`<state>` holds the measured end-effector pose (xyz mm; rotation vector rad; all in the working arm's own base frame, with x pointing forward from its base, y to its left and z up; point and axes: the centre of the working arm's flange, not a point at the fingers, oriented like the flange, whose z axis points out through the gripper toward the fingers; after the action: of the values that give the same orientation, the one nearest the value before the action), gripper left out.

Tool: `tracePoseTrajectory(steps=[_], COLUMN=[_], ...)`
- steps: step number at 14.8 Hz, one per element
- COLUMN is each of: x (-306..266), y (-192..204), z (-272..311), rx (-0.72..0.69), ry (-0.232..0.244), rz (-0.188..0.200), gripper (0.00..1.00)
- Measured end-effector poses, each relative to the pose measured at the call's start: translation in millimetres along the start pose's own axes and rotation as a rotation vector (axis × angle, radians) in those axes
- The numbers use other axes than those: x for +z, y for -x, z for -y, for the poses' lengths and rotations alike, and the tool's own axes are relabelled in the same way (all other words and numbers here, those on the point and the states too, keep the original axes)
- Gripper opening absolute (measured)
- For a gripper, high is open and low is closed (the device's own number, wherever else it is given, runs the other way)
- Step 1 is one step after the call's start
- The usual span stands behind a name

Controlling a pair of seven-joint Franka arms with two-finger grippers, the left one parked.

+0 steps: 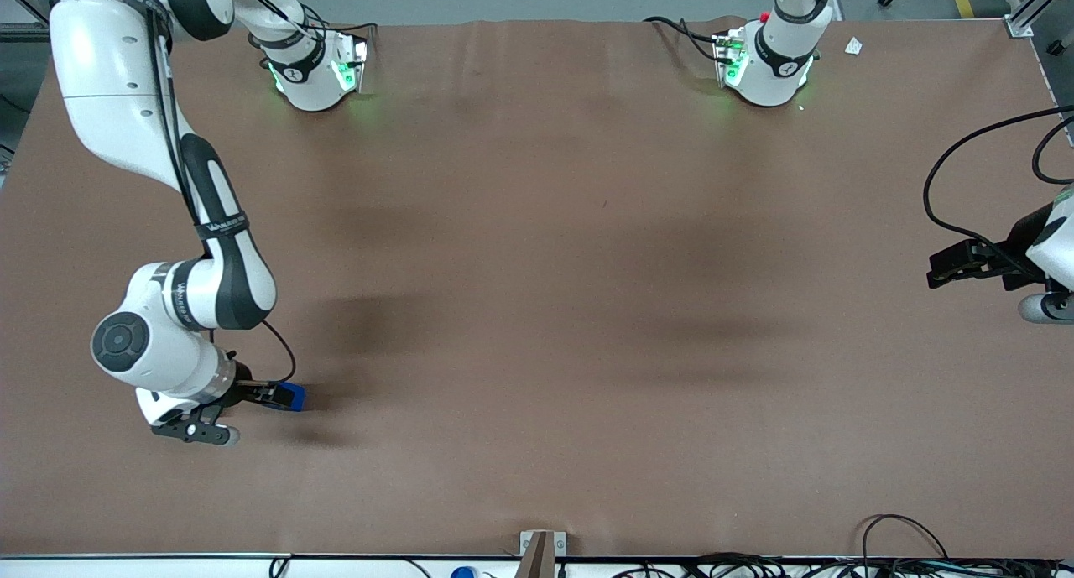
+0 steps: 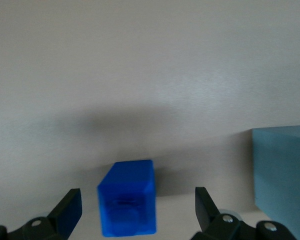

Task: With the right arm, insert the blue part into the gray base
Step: 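Close the right gripper on the blue cube and lift it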

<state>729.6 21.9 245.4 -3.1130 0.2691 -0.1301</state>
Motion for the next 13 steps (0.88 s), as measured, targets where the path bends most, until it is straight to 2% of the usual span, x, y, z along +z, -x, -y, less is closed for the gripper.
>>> tracePoseTrajectory(steps=[6, 10, 12, 13], x=[8.8, 13.6, 14.2, 15.6], y=[7.0, 8.5, 9.2, 11.4], z=[9.2, 10.4, 10.3, 9.8], rx=[-0.011, -0.014, -0.044, -0.080], ry=[0.000, 0.001, 0.002, 0.004], rz=[0.043, 0.051, 0.058, 0.080], gripper=[1.00, 1.00, 0.84, 0.73])
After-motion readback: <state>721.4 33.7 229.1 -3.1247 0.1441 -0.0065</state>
